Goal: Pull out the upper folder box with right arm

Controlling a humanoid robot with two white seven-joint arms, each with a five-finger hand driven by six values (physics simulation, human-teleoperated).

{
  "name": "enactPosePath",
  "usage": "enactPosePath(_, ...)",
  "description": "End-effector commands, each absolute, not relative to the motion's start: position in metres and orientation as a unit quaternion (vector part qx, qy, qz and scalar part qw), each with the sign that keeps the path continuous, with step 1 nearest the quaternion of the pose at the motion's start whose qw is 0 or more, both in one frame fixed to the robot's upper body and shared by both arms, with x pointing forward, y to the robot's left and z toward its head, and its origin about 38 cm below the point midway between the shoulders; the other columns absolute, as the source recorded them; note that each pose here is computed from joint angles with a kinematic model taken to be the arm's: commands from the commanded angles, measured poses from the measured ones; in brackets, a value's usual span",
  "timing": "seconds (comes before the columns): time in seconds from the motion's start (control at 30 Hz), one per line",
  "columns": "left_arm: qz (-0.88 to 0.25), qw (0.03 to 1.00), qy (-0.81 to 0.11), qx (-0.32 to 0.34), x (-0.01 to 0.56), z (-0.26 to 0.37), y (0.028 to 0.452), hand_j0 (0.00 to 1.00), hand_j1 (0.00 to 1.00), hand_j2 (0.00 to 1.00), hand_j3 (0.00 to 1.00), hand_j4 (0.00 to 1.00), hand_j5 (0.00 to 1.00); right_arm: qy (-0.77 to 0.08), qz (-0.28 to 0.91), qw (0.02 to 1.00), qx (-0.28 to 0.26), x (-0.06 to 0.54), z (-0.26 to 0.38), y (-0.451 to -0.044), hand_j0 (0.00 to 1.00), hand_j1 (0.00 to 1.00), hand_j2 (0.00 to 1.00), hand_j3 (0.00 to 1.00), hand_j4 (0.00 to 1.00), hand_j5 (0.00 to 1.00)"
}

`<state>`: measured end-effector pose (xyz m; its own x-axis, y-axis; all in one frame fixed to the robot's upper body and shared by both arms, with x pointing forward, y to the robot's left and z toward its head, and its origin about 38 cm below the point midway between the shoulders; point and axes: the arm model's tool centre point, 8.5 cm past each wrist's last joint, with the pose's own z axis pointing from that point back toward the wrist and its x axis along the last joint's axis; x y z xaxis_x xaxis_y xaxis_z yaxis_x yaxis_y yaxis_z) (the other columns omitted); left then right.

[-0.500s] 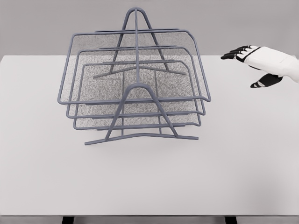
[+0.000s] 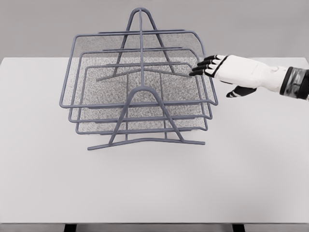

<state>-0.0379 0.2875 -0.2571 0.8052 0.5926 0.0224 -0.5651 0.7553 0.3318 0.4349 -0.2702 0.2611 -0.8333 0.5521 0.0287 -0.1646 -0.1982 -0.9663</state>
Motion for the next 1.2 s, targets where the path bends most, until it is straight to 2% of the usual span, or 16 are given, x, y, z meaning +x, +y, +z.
enactPosePath(0.0, 0.31, 0.936, 0.043, 0.164, -0.039, -0.257, 0.288, 1.0, 1.0, 1.0, 1.0, 1.0, 1.0, -0.581, 0.763, 0.238, -0.154, 0.433, 0.254, -0.267, 1.0, 1.0, 1.0, 1.0, 1.0, 1.0)
enactPosePath(0.2, 0.309, 0.936, 0.042, 0.163, -0.038, -0.257, 0.288, 1.0, 1.0, 1.0, 1.0, 1.0, 1.0, -0.561, 0.772, 0.263, -0.145, 0.424, 0.231, -0.283, 1.0, 1.0, 1.0, 1.0, 1.0, 1.0)
enactPosePath(0.3, 0.309, 0.936, 0.042, 0.163, -0.038, -0.257, 0.288, 1.0, 1.0, 1.0, 1.0, 1.0, 1.0, -0.528, 0.783, 0.281, -0.172, 0.422, 0.239, -0.318, 1.0, 1.0, 1.0, 1.0, 1.0, 1.0)
enactPosePath(0.4, 0.309, 0.936, 0.042, 0.164, -0.038, -0.257, 0.288, 1.0, 1.0, 1.0, 1.0, 1.0, 1.0, -0.511, 0.787, 0.291, -0.186, 0.421, 0.244, -0.336, 1.0, 1.0, 1.0, 1.0, 1.0, 1.0)
enactPosePath(0.87, 0.309, 0.936, 0.042, 0.163, -0.038, -0.257, 0.288, 1.0, 1.0, 1.0, 1.0, 1.0, 1.0, -0.468, 0.736, 0.428, -0.239, 0.417, 0.244, -0.456, 1.0, 1.0, 1.0, 1.0, 1.0, 1.0)
enactPosePath(1.03, 0.309, 0.936, 0.042, 0.163, -0.038, -0.257, 0.288, 1.0, 1.0, 1.0, 1.0, 1.0, 1.0, -0.451, 0.735, 0.441, -0.248, 0.412, 0.247, -0.474, 1.0, 1.0, 1.0, 1.0, 1.0, 1.0)
enactPosePath(1.17, 0.309, 0.936, 0.043, 0.164, -0.039, -0.257, 0.288, 1.0, 1.0, 1.0, 1.0, 1.0, 1.0, -0.452, 0.703, 0.473, -0.277, 0.402, 0.258, -0.51, 1.0, 1.0, 1.0, 1.0, 1.0, 1.0)
